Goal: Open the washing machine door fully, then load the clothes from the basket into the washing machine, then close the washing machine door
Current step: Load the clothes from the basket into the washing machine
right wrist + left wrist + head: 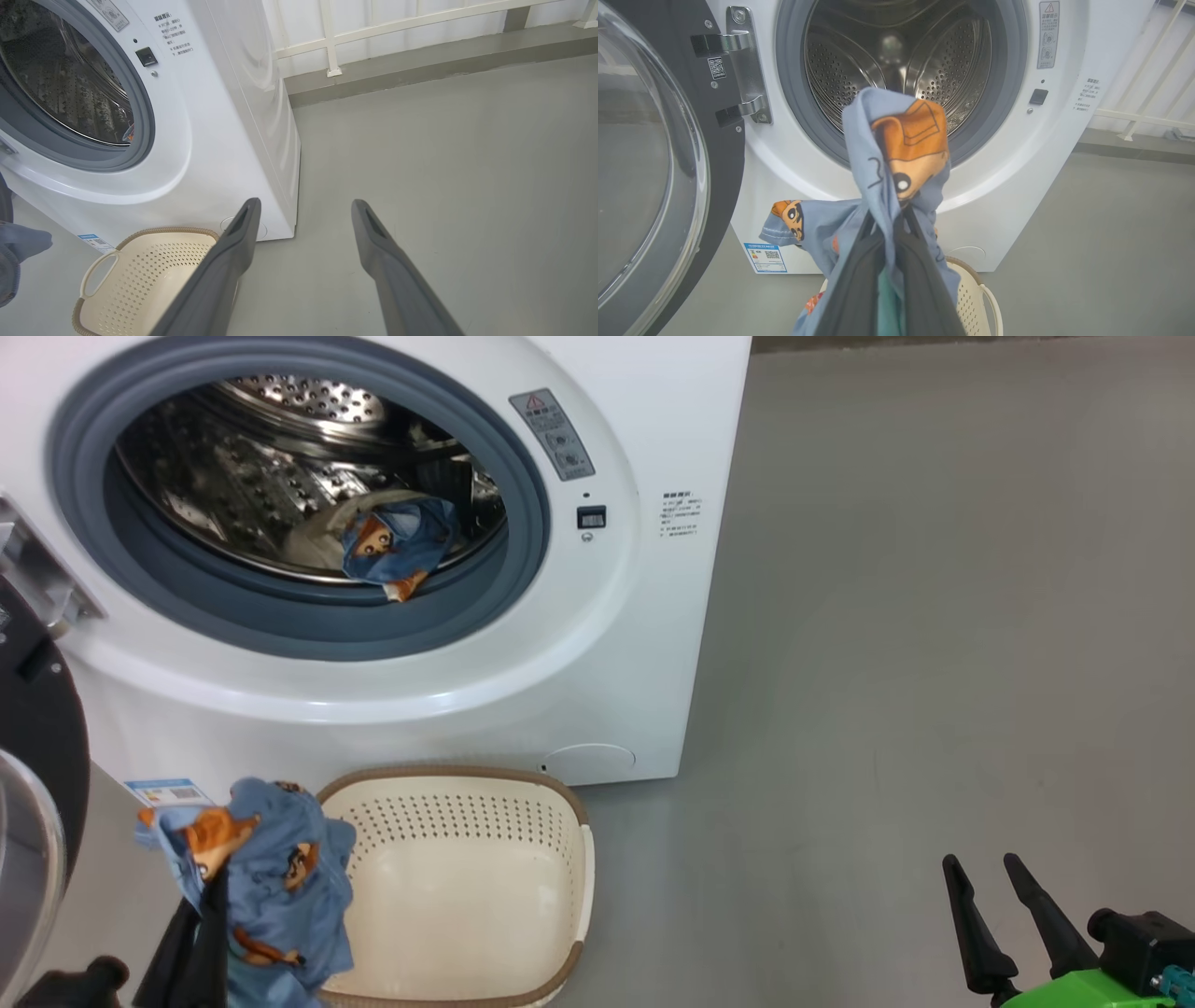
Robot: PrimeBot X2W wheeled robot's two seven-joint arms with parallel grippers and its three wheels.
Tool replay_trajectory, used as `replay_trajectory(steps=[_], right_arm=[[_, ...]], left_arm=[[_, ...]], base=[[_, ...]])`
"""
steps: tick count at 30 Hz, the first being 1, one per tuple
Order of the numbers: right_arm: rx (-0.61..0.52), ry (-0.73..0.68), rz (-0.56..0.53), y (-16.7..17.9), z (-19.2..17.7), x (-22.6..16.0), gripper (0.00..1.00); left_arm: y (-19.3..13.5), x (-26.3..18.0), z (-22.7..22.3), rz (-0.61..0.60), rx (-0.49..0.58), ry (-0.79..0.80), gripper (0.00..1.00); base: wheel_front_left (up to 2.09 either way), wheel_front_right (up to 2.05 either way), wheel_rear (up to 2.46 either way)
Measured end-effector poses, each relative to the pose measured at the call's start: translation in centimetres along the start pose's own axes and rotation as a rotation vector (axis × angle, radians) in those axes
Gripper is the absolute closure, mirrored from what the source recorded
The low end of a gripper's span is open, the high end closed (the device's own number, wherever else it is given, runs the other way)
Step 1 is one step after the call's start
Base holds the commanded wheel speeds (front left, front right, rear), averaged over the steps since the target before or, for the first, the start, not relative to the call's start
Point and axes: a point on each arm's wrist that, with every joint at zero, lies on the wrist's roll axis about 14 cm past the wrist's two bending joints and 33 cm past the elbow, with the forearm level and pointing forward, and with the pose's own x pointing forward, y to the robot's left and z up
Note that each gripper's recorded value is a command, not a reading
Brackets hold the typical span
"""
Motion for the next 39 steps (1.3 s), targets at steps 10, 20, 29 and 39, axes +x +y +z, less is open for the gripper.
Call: replay_trajectory(steps=[10, 20, 29, 39], right_arm=[[0.015, 0.014, -0.005, 0.5, -0.6, 2.2, 0.00], [0.023, 0.029, -0.013, 0.9, -1.6, 5.2, 0.00], [0.021, 0.045, -0.024, 0.8, -2.6, 7.4, 0.00], [0.012, 0.099, -0.060, -0.2, -4.8, 8.2, 0.00]], left_arm=[[-0.5, 6.2, 2.5, -0.056, -0.011, -0.083, 1.00], [-1.2, 14.8, 4.0, -0.134, 0.005, -0.130, 1.00], [-0.9, 21.1, 2.6, -0.155, 0.018, -0.103, 1.00], [-1.4, 26.9, -4.3, -0.163, -0.001, 0.070, 1.00]], base=[[0.00, 0.00, 0.00], [0.00, 0.00, 0.00], [0.00, 0.00, 0.00], [0.00, 0.00, 0.00]])
